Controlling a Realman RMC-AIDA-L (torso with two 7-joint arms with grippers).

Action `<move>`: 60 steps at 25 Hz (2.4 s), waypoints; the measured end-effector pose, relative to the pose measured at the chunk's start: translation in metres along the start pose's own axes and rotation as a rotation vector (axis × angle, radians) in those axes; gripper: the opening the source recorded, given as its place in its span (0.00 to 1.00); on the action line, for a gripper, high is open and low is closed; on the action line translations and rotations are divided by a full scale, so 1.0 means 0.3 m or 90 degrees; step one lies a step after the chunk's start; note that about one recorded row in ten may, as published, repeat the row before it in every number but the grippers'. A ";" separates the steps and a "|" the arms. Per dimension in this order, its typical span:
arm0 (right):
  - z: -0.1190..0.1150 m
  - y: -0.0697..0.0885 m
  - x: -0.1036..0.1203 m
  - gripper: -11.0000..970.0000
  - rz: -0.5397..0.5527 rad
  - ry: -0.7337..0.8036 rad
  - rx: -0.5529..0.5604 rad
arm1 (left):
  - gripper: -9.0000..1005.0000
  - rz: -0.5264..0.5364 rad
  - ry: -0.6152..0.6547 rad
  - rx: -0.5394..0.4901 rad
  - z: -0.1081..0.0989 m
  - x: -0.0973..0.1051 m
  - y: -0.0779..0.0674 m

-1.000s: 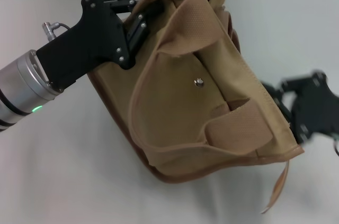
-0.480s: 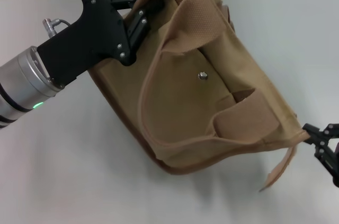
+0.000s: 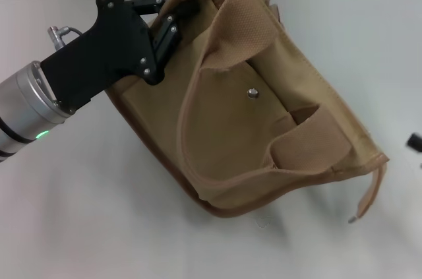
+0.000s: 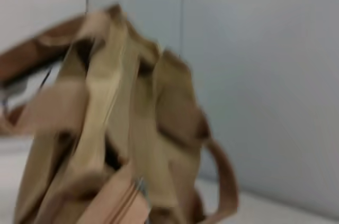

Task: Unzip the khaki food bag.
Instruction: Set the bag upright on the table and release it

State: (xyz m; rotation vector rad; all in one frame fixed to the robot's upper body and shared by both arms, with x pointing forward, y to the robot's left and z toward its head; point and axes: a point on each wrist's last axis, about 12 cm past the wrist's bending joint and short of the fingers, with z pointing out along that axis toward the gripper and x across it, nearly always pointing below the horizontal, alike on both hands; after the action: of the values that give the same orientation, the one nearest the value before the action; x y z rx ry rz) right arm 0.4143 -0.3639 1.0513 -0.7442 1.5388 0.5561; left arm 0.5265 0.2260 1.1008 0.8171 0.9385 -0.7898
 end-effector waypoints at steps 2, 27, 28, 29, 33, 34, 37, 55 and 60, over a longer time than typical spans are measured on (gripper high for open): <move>0.014 0.000 0.004 0.22 -0.002 0.013 -0.016 | 0.07 0.000 0.000 -0.001 0.000 0.000 0.000; 0.391 -0.073 -0.042 0.46 -0.130 -0.010 -0.071 | 0.07 -0.026 0.006 -0.009 -0.008 0.019 -0.031; 0.388 -0.080 -0.047 0.44 -0.130 -0.018 -0.057 | 0.07 -0.031 0.008 -0.012 -0.011 0.022 -0.037; 0.385 -0.087 -0.052 0.42 -0.131 -0.023 -0.046 | 0.07 -0.038 0.011 -0.015 -0.015 0.027 -0.044; 0.377 -0.128 -0.077 0.33 -0.146 -0.038 0.003 | 0.07 -0.057 0.030 -0.027 -0.034 0.049 -0.079; 0.375 -0.138 -0.083 0.31 -0.150 -0.041 0.014 | 0.07 -0.058 0.035 -0.028 -0.037 0.056 -0.091; 0.369 -0.175 -0.114 0.22 -0.167 -0.053 0.048 | 0.07 -0.070 0.059 -0.025 -0.045 0.078 -0.121; 0.381 -0.186 -0.104 0.28 -0.114 -0.017 0.039 | 0.21 -0.087 0.139 -0.062 -0.173 0.111 -0.198; 0.244 -0.137 -0.069 0.38 -0.092 -0.061 0.076 | 0.47 -0.079 0.126 -0.085 -0.250 0.077 -0.216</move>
State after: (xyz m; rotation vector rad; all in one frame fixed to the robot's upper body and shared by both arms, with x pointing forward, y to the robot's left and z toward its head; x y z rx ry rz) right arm 0.4945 -0.3355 1.0671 -0.7199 1.4044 0.3847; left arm 0.4525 0.2555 1.0374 0.7349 1.2154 -0.7538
